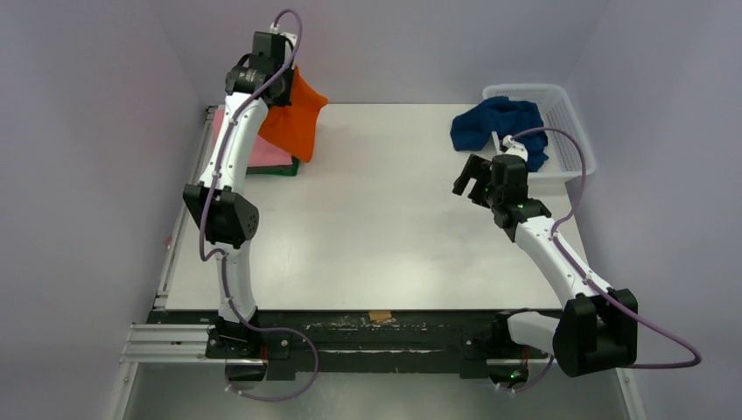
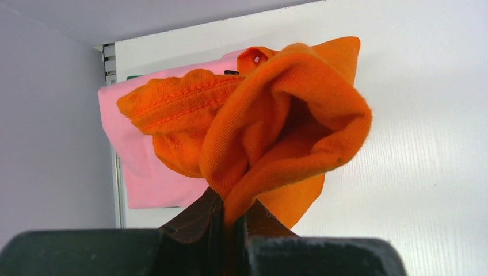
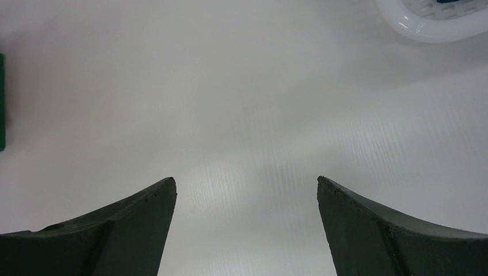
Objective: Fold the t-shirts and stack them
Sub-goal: Put the neatly folded tshirt into the corner of the board with the left arm
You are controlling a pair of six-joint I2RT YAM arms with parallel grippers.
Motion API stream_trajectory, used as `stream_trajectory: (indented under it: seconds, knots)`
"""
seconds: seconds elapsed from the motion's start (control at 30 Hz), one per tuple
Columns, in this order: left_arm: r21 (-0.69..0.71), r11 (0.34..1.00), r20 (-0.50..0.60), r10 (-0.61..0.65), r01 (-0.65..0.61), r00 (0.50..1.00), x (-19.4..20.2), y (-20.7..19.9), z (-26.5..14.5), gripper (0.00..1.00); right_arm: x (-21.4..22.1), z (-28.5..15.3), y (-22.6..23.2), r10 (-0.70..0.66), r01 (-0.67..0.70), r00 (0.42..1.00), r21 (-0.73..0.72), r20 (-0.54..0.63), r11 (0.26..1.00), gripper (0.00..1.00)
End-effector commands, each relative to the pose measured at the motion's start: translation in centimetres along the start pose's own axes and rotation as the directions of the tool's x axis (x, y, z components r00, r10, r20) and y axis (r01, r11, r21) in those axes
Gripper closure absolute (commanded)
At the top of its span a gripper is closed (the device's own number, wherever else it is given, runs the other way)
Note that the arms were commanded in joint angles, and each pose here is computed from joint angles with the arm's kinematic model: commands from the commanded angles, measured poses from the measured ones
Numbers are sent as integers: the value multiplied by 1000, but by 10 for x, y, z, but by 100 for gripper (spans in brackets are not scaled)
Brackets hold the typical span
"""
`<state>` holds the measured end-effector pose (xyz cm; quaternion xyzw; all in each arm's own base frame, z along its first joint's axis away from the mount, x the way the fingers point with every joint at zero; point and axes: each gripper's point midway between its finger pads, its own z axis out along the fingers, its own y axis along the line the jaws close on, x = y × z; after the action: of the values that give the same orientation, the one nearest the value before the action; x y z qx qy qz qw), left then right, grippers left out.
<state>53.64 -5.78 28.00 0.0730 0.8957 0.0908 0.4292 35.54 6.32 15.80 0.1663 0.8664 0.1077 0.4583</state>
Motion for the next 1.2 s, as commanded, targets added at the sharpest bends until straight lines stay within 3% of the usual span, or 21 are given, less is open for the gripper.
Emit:
stream_trajectory:
  seconds: [0.0,0.3,0.63,1.1,1.13,1.17]
  knots:
    - [-27,999,96,-40,43,995,-27,32,-25,100,-7,1,-11,-11,9,1000,69,29,998,9]
    - [-69,993,14,-94,94,996,11,86,38,100,-7,5,-12,-13,11,1000,79,23,997,9]
    - [-84,985,-52,-156,151,986,53,108,114,100,-2,16,-17,-20,21,1000,116,-7,993,9]
    - [-193,928,-75,-339,319,938,93,159,141,100,3,28,-22,-22,26,999,150,-27,988,9]
    - [-190,924,-75,-350,331,934,94,160,141,95,3,28,-23,-23,27,999,154,-26,988,9]
    - [-175,924,-73,-357,341,931,93,160,140,83,3,29,-23,-22,26,999,156,-27,987,9]
